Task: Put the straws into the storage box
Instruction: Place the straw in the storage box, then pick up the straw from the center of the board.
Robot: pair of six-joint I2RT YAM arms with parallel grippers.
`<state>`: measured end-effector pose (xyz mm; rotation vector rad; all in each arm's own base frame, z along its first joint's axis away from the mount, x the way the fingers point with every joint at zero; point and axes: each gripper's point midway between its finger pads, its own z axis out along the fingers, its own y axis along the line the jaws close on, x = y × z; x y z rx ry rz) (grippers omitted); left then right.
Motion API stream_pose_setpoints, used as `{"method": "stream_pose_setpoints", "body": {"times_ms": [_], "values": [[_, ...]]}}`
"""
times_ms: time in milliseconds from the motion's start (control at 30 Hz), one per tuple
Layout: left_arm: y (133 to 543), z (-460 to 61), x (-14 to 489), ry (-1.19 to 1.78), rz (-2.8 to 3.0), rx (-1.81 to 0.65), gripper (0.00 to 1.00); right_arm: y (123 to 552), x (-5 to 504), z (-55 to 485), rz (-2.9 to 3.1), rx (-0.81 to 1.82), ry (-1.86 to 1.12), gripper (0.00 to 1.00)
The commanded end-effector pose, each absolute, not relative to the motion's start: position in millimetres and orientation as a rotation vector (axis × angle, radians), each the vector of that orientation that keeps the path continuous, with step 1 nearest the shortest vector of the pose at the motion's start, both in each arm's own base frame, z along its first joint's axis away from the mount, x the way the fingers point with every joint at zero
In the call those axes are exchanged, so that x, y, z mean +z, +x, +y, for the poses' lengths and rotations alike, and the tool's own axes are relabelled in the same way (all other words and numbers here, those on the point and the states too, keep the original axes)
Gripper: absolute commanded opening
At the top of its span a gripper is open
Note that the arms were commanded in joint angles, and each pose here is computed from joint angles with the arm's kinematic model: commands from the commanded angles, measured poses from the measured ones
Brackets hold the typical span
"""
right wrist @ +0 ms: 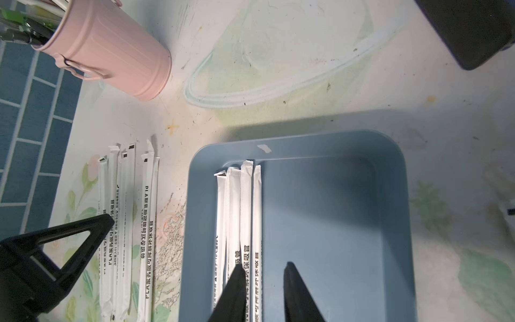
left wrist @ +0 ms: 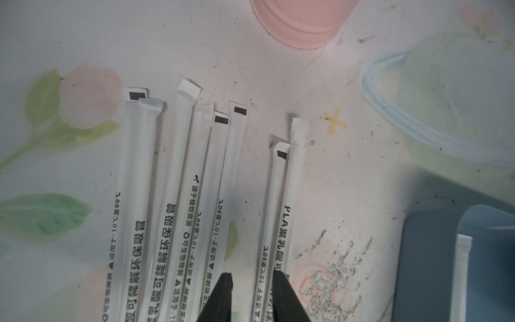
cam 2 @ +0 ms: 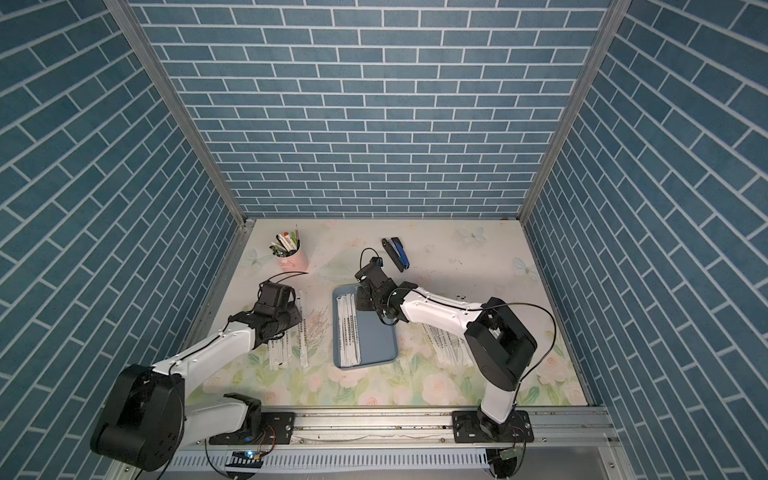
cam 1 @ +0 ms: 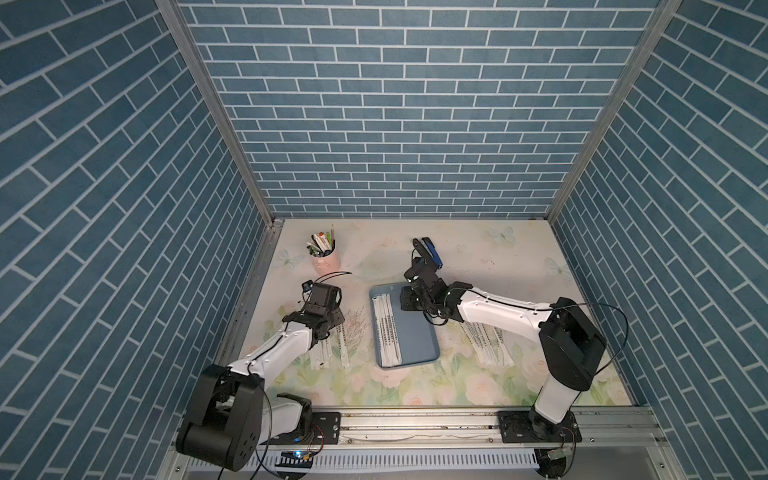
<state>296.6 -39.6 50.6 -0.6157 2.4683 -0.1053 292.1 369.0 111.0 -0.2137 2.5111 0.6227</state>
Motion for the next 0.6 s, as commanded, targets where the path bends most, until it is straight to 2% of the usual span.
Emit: {"method": "stream_pose_setpoints", "body": {"times_ms": [0, 567], "values": [[304.9, -44.7, 49.5, -0.572, 2.482, -0.143, 0.27, 287.7, 109.9, 361.4, 2.508, 0.588, -0.248, 0.26], [327.4, -60.3, 38.0, -0.45, 2.549, -0.116, 0.3, 289.3, 100.4, 352.5, 2.517, 0.574, -0.235, 0.25]]}}
